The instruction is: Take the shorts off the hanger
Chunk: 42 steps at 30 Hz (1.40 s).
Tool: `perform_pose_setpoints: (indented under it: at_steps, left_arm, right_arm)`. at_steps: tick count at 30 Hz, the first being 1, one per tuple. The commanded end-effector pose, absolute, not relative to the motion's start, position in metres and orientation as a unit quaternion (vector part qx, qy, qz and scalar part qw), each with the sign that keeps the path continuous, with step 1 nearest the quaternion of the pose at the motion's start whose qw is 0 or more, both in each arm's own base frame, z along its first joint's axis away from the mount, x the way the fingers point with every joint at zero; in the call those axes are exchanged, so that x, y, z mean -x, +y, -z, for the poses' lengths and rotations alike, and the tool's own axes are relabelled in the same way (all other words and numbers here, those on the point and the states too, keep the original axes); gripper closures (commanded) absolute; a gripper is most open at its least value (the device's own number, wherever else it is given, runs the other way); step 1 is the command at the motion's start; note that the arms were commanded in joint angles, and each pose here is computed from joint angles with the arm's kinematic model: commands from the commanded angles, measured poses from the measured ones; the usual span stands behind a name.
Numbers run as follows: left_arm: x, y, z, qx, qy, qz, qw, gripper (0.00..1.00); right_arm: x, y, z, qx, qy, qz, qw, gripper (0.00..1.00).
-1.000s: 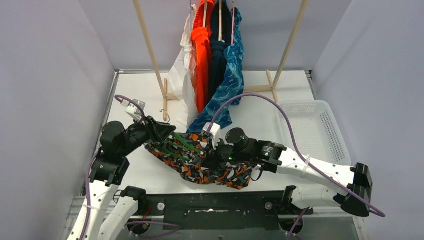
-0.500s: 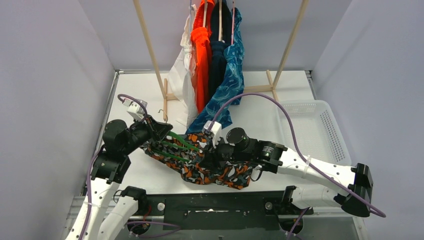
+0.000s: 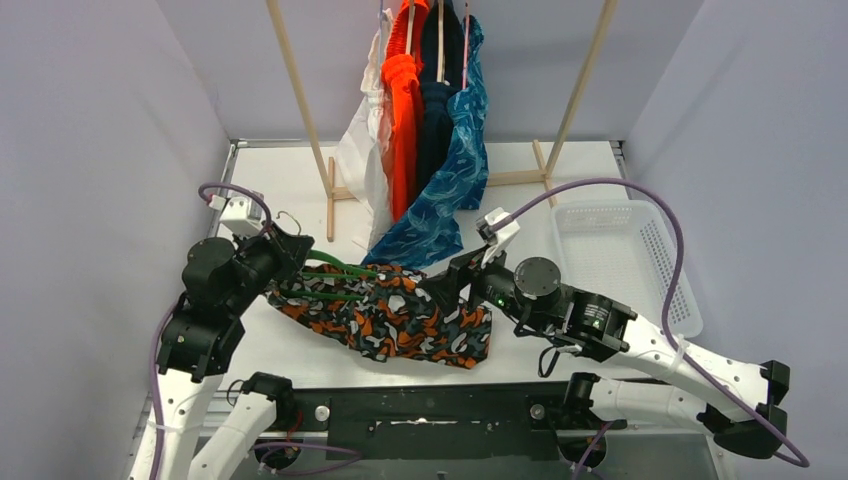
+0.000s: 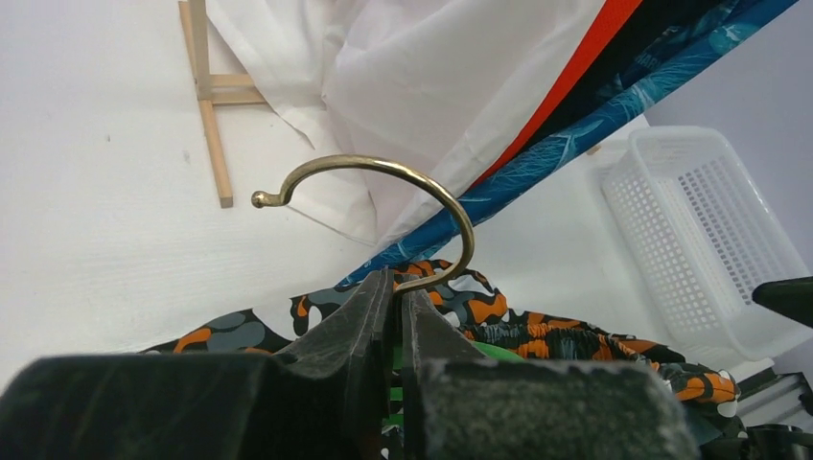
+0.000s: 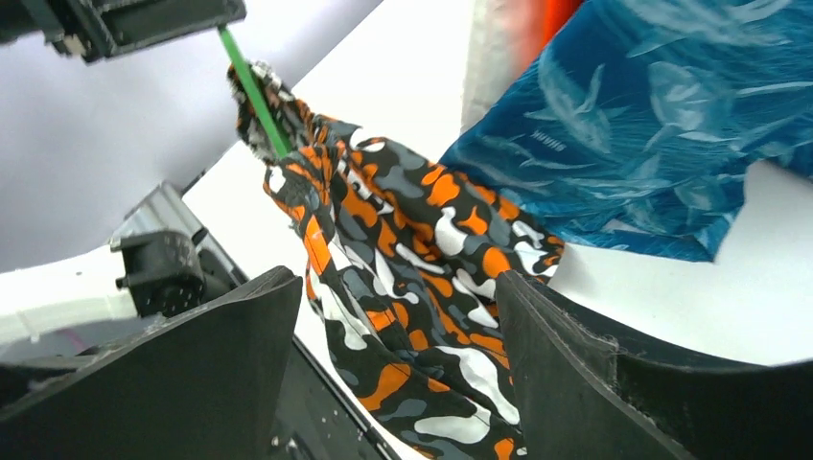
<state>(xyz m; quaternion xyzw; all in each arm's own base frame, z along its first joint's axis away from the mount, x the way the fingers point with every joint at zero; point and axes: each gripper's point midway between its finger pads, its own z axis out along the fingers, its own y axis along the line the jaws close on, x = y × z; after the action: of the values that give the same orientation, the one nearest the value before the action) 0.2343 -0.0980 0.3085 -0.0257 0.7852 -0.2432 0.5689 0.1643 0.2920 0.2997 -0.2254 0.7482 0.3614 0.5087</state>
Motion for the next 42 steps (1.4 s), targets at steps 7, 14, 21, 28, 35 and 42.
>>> perform_pose_setpoints:
  at_steps: [7,14,21,28,35,42]
  left_arm:
    - [-0.241,-0.114,-0.307,-0.010,0.797,0.261,0.545,1.00]
    - [-0.237,-0.108,-0.296,-0.013,0.799,0.242,0.550,1.00]
    - [-0.240,-0.098,-0.295,0.010,0.794,0.223,0.566,1.00]
    - [-0.239,-0.095,-0.295,0.022,0.792,0.222,0.569,1.00]
    - [-0.237,-0.087,-0.299,0.034,0.790,0.206,0.576,1.00]
    - [-0.239,-0.079,-0.302,0.055,0.786,0.194,0.584,1.00]
  right_arm:
    - [-0.178,0.341,-0.328,0.215,0.738,-0.324,0.551,0.38]
    - [-0.180,0.371,-0.298,0.263,0.766,-0.279,0.516,0.59]
    - [-0.173,0.378,-0.293,0.281,0.762,-0.293,0.504,0.85]
    - [-0.172,0.365,-0.288,0.281,0.765,-0.286,0.503,1.00]
    - [-0.189,0.328,-0.287,0.219,0.780,-0.251,0.530,1.00]
    - [-0.205,0.270,-0.273,0.157,0.801,-0.227,0.531,1.00]
